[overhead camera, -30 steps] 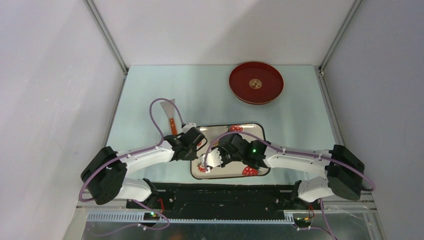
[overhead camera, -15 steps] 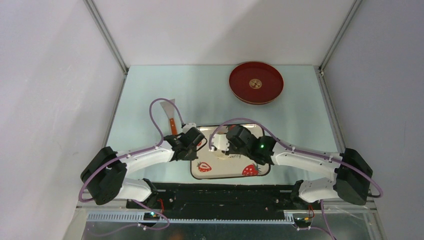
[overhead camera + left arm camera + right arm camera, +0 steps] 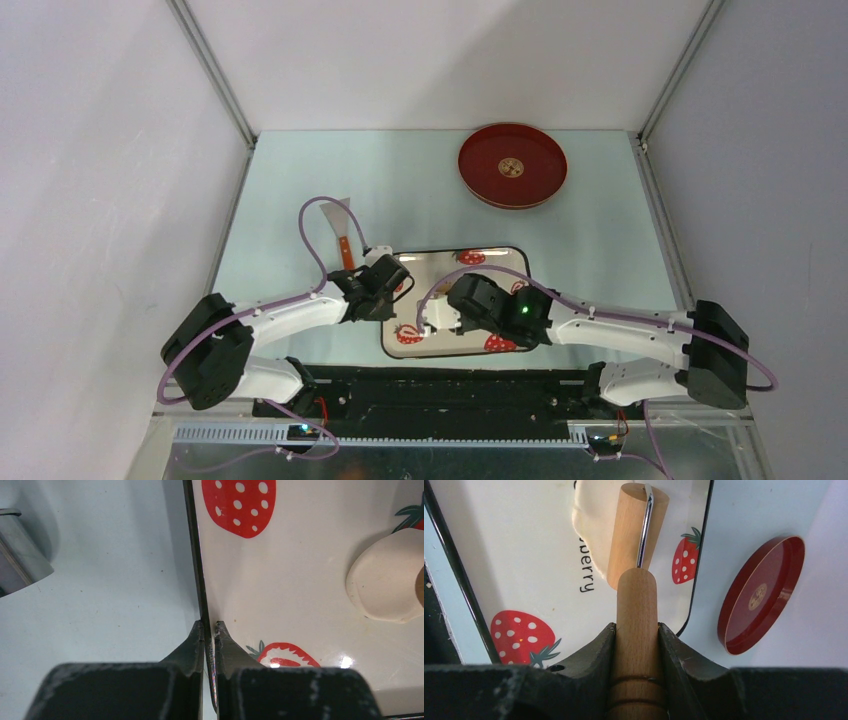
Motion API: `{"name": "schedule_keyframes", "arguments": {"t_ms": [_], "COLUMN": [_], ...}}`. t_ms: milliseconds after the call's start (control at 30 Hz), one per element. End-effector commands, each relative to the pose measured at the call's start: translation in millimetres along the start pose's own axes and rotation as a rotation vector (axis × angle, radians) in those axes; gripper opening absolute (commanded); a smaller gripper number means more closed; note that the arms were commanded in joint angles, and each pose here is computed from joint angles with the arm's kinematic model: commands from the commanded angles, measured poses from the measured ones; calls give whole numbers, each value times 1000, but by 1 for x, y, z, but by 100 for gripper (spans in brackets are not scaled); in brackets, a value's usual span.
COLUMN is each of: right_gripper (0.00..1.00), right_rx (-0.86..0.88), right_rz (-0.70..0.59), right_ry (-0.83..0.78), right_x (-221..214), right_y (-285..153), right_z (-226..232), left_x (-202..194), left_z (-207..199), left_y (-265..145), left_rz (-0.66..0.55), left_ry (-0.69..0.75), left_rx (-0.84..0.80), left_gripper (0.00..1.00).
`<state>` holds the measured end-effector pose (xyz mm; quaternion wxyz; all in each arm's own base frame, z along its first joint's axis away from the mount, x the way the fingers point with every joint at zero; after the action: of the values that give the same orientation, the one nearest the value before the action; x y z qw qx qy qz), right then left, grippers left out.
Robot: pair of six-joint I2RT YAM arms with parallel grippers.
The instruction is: Roll out the dumpling wrappers from the dough
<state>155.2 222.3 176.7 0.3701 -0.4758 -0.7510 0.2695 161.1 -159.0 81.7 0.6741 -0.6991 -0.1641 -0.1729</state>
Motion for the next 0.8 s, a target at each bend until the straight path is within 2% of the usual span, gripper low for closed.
{"name": "schedule_keyframes", "arguments": {"t_ms": [0, 233, 367, 767], "right_gripper": [0, 0, 0, 0], "right_rx": [38, 135, 155, 223], "right_rz": [69, 150, 137, 123], "right_ry": [-103, -228, -281, -302], "right_x": [-4, -6, 1, 0], "right_y": [6, 27, 26, 34], "right_z": [7, 28, 37, 66], "left_x": [-40, -41, -41, -40], "left_z": [39, 40, 40, 40], "left_y": [10, 10, 11, 10], "left_rz": [154, 156, 157, 152], "left_ry": [111, 110, 113, 110], "left_rx": [185, 186, 188, 186], "left_gripper": [1, 1, 2, 2]}}
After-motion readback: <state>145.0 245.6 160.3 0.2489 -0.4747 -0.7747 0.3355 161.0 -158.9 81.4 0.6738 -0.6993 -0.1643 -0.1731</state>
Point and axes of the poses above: each gripper's point midway between its finger pads, its own y axis out along the fingers, its own z axis along the line the jaws close on, x = y × z, the point moved 7 cm from there along -y, back along the fingers
